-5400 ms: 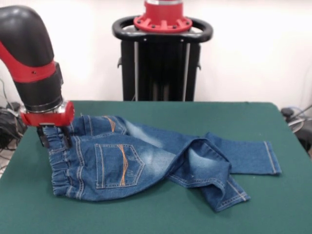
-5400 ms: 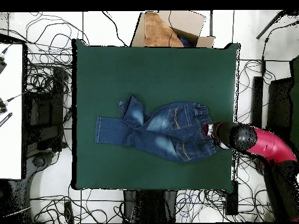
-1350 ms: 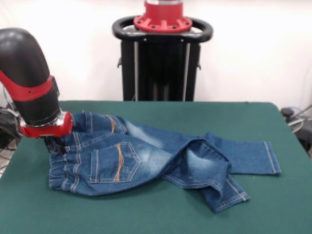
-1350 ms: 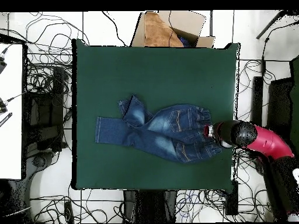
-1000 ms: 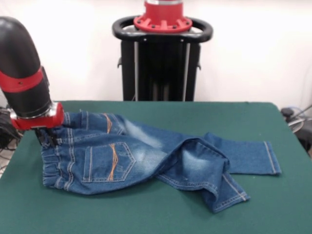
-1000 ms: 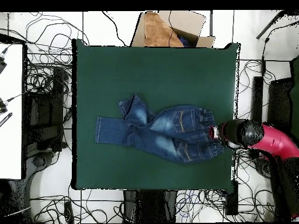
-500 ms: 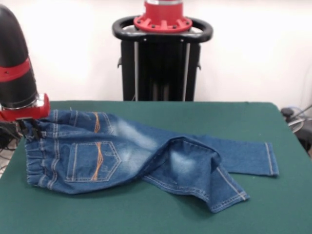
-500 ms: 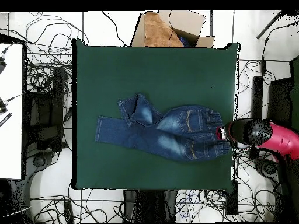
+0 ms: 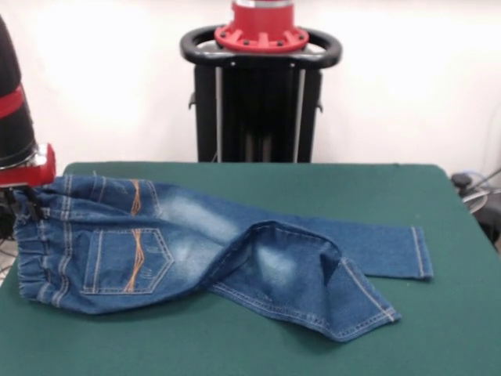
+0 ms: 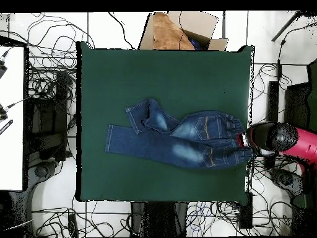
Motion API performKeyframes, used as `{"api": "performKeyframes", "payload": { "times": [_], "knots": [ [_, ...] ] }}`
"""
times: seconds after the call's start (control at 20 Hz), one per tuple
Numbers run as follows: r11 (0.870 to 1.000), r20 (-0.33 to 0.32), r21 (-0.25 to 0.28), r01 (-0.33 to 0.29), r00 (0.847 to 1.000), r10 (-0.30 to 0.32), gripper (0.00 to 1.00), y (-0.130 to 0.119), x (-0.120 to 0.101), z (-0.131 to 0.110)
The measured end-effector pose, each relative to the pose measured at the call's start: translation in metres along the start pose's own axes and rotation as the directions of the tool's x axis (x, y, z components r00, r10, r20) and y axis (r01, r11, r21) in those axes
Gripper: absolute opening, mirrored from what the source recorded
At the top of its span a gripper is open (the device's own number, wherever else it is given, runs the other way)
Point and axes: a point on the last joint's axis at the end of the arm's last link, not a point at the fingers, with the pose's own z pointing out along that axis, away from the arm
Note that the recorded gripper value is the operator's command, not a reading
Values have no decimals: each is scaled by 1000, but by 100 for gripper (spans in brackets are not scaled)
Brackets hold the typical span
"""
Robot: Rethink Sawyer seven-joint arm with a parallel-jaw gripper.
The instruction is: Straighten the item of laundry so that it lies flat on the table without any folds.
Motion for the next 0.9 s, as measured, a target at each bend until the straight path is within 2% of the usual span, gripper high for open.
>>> {"api": "performKeyframes", "payload": {
  "times": [0.2, 0.55, 0.9],
  "knots": [
    [1000, 1, 14, 27, 1000, -27, 0, -8, -2, -6],
    [993, -9, 68, 91, 996, -91, 0, -23, 0, -12],
    [992, -11, 73, 99, 995, -99, 0, -25, 1, -13]
  ]
}}
